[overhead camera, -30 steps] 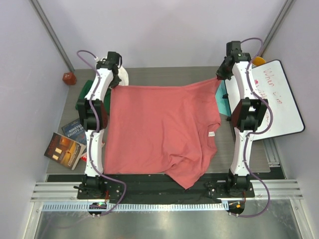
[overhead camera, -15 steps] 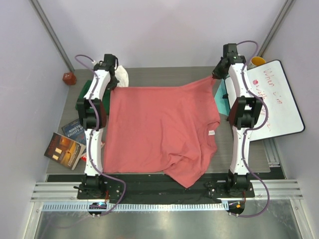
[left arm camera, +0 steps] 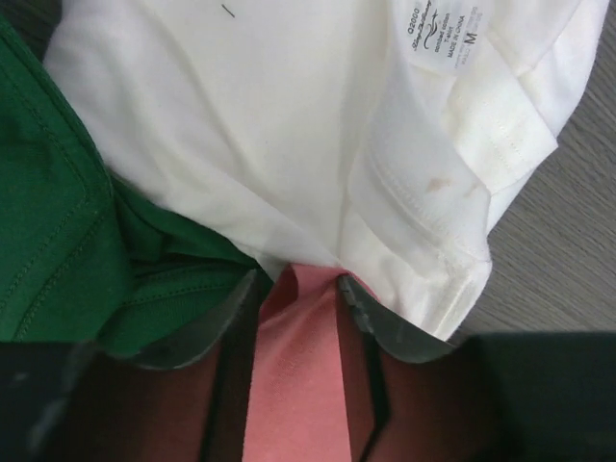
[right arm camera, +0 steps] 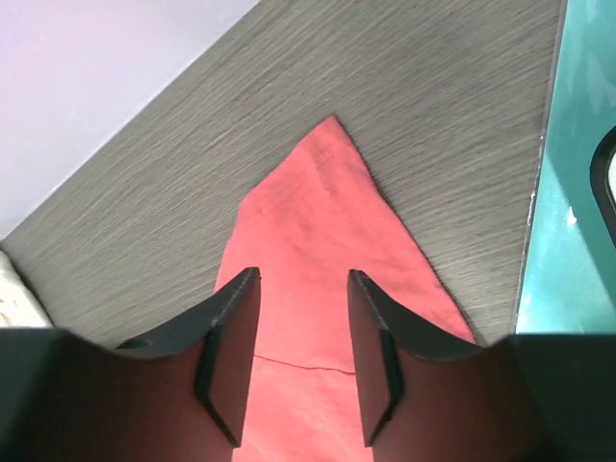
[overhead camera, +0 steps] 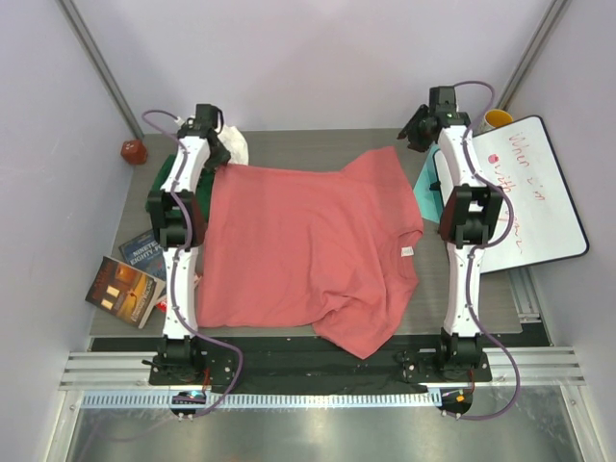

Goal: Fold and stack the t-shirts

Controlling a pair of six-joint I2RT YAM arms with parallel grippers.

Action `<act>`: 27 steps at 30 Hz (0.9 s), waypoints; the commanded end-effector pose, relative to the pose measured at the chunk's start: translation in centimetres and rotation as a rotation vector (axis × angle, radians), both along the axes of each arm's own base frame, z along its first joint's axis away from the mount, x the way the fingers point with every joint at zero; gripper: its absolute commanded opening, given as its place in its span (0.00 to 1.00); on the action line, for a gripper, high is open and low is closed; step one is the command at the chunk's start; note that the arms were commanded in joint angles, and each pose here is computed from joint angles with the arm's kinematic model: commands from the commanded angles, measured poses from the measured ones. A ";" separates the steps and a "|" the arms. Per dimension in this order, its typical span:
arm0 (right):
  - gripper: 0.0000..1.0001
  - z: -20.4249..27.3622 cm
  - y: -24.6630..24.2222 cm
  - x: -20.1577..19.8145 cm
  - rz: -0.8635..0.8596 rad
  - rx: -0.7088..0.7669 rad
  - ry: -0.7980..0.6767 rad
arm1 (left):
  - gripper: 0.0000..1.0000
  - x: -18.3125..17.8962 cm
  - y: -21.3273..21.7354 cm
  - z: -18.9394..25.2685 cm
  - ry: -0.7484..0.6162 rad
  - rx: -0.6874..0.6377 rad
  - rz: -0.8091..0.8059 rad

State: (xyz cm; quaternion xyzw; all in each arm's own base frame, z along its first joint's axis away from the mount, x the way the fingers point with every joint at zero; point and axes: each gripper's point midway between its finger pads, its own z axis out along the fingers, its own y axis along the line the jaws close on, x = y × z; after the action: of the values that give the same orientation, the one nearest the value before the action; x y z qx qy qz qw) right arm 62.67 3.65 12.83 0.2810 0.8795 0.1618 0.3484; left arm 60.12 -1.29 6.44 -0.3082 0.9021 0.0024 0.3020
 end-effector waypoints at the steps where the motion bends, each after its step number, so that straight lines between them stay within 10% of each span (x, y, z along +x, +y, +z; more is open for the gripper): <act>1: 0.50 9.6 0.1 -1.6 0.045 -0.026 -0.178 | 0.46 0.8 0.5 6.7 -0.157 -0.049 0.009; 9: 0.51 11.6 0.6 -11.0 0.072 -0.044 -0.127 | 0.50 -2.3 -2.9 15.0 -0.273 -0.220 -0.066; 18: 0.50 3.0 7.2 -30.5 0.258 -0.036 0.248 | 0.46 -18.3 -10.9 6.0 0.149 -0.252 -0.324; 27: 0.48 -2.3 10.6 -40.6 0.330 0.015 0.491 | 0.33 -27.5 -14.1 1.0 0.344 -0.281 -0.406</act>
State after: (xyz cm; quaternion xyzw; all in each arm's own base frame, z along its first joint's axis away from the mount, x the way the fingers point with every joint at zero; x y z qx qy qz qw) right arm 25.99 13.43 10.95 0.1451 0.9724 0.1371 0.1208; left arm 34.12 -15.68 6.35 -0.1525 0.9778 -0.1118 0.0906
